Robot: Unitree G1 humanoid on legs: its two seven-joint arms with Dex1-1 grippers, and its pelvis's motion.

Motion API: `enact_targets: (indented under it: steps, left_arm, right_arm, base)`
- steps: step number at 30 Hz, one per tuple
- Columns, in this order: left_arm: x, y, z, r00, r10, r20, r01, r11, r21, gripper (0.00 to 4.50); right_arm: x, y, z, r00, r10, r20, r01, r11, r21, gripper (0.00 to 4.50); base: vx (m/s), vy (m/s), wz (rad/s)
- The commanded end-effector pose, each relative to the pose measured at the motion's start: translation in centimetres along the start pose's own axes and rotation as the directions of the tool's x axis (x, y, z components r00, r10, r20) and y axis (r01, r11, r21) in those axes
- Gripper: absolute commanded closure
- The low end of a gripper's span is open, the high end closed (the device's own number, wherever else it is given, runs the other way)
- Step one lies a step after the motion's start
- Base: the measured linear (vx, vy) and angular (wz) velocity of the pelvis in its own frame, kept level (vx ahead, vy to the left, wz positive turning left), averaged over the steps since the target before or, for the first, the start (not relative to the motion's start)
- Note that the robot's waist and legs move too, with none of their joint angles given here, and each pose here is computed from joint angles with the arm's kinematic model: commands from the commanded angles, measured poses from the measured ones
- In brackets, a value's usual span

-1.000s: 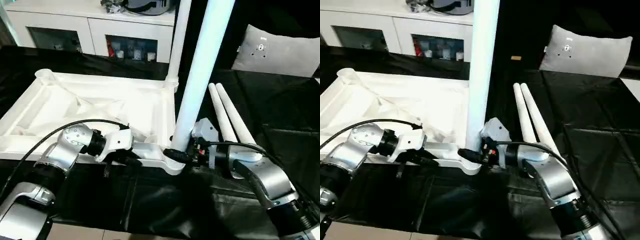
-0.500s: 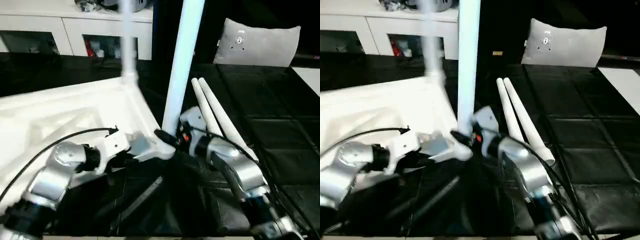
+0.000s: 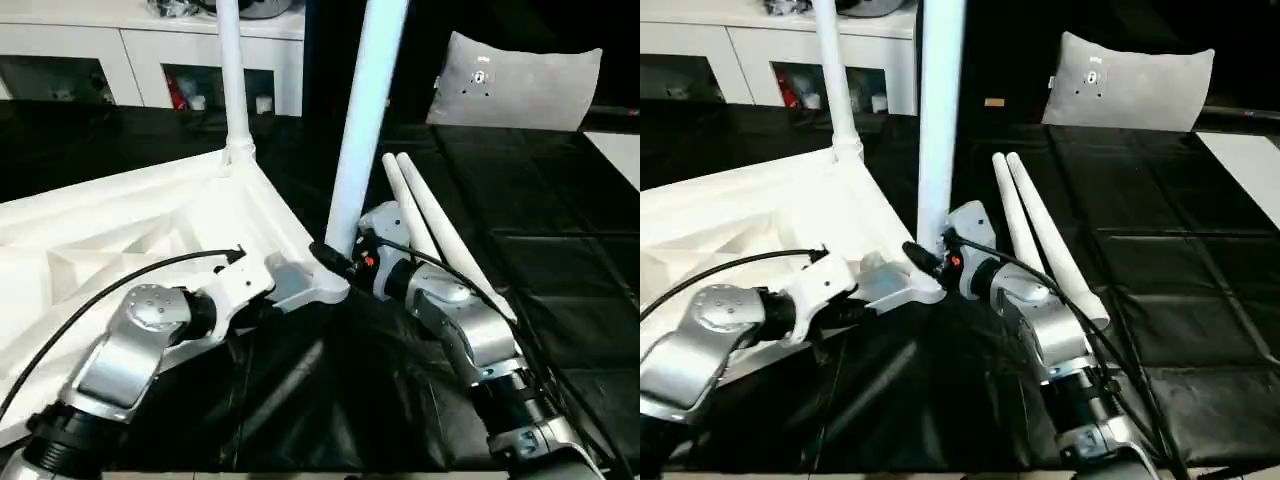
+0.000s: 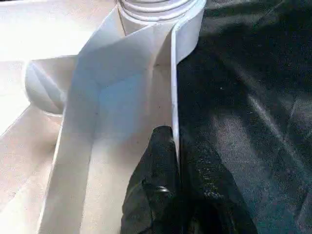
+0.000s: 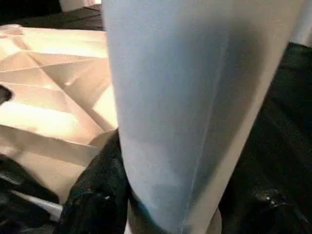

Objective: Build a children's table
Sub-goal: Insert table leg to table base, then rotate leg to tighten

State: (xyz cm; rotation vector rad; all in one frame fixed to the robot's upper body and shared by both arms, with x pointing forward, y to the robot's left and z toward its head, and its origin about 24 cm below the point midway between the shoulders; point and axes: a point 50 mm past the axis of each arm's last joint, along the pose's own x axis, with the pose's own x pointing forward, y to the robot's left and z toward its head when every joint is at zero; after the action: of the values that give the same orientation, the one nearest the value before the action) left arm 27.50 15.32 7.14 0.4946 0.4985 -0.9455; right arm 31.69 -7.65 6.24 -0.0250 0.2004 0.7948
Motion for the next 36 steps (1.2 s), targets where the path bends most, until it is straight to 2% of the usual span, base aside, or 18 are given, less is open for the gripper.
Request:
enact_targets:
  steps: [1,3,5,7,8,10,12,13,15,19,26,29,36]
  left_arm:
    - [-0.7,0.7,3.5,0.988,0.033,0.153,-0.051,0.992,0.116,4.50]
    - [-0.5,0.7,3.4,0.986,0.017,0.167,-0.038,0.992,0.122,4.50]
    - [-0.3,0.5,3.0,0.986,-0.017,0.165,-0.006,0.990,0.141,4.50]
    - [-0.1,0.5,2.4,0.986,-0.052,0.161,0.029,0.989,0.143,4.50]
    - [-0.1,0.5,2.3,0.986,-0.054,0.160,0.032,0.990,0.140,4.50]
    - [0.0,0.6,2.1,0.985,-0.073,0.158,0.049,0.987,0.152,4.50]
    - [-0.1,0.7,2.0,0.984,-0.080,0.157,0.056,0.987,0.153,4.50]
    - [-0.1,0.8,1.8,0.984,-0.094,0.152,0.069,0.984,0.162,4.50]
    - [-0.1,0.9,1.5,0.984,-0.114,0.138,0.089,0.980,0.176,4.50]
    - [-0.2,0.8,0.6,0.974,-0.205,0.096,0.181,0.961,0.210,4.50]
    - [-0.5,0.5,-0.5,0.937,-0.348,0.034,0.327,0.907,0.266,4.50]
    - [-0.5,0.6,-0.5,0.925,-0.379,0.019,0.358,0.888,0.289,4.50]
    - [-0.4,0.7,-0.4,0.906,-0.424,0.004,0.400,0.858,0.321,4.50]
  right_arm:
    - [-1.0,-0.2,-4.9,0.980,-0.039,-0.194,0.057,0.994,0.088,1.83]
    - [-1.1,-0.3,-4.8,0.984,-0.032,-0.173,0.053,0.991,0.119,1.56]
    - [-1.4,-0.4,-4.6,0.988,-0.031,-0.154,0.045,0.995,0.090,1.41]
    - [-2.1,-0.2,-4.3,0.995,-0.015,-0.099,0.020,0.999,0.041,1.25]
    - [-2.2,-0.2,-4.3,0.996,-0.013,-0.093,0.016,0.999,0.035,1.01]
    - [-2.6,-0.2,-4.2,0.998,-0.012,-0.066,0.014,1.000,0.025,0.89]
    - [-2.9,-0.2,-4.2,0.998,-0.002,-0.058,0.004,1.000,0.019,0.79]
    - [-3.2,-0.1,-4.1,0.999,0.011,-0.048,-0.011,1.000,0.006,0.58]
    - [-3.8,0.0,-4.0,0.998,0.023,-0.051,-0.023,1.000,0.005,0.53]
    - [-5.4,-0.1,-3.4,0.997,0.068,-0.023,-0.069,0.997,-0.038,0.15]
    - [-6.8,-0.1,-2.3,0.982,0.187,-0.030,-0.189,0.975,-0.113,0.03]
    - [-7.0,0.0,-1.7,0.969,0.243,-0.049,-0.247,0.959,-0.141,0.03]
    - [-7.0,0.3,-1.5,0.933,0.343,-0.106,-0.356,0.921,-0.156,0.03]
  base:
    - [0.000,0.000,0.00]
    - [0.000,0.000,0.00]
    - [0.000,0.000,0.00]
    - [0.000,0.000,0.00]
    - [0.000,0.000,0.00]
    - [0.000,0.000,0.00]
    - [0.000,0.000,0.00]
    - [0.000,0.000,0.00]
    - [0.000,0.000,0.00]
    - [0.000,0.000,0.00]
    - [0.000,0.000,0.00]
    - [0.000,0.000,0.00]
    - [0.000,0.000,0.00]
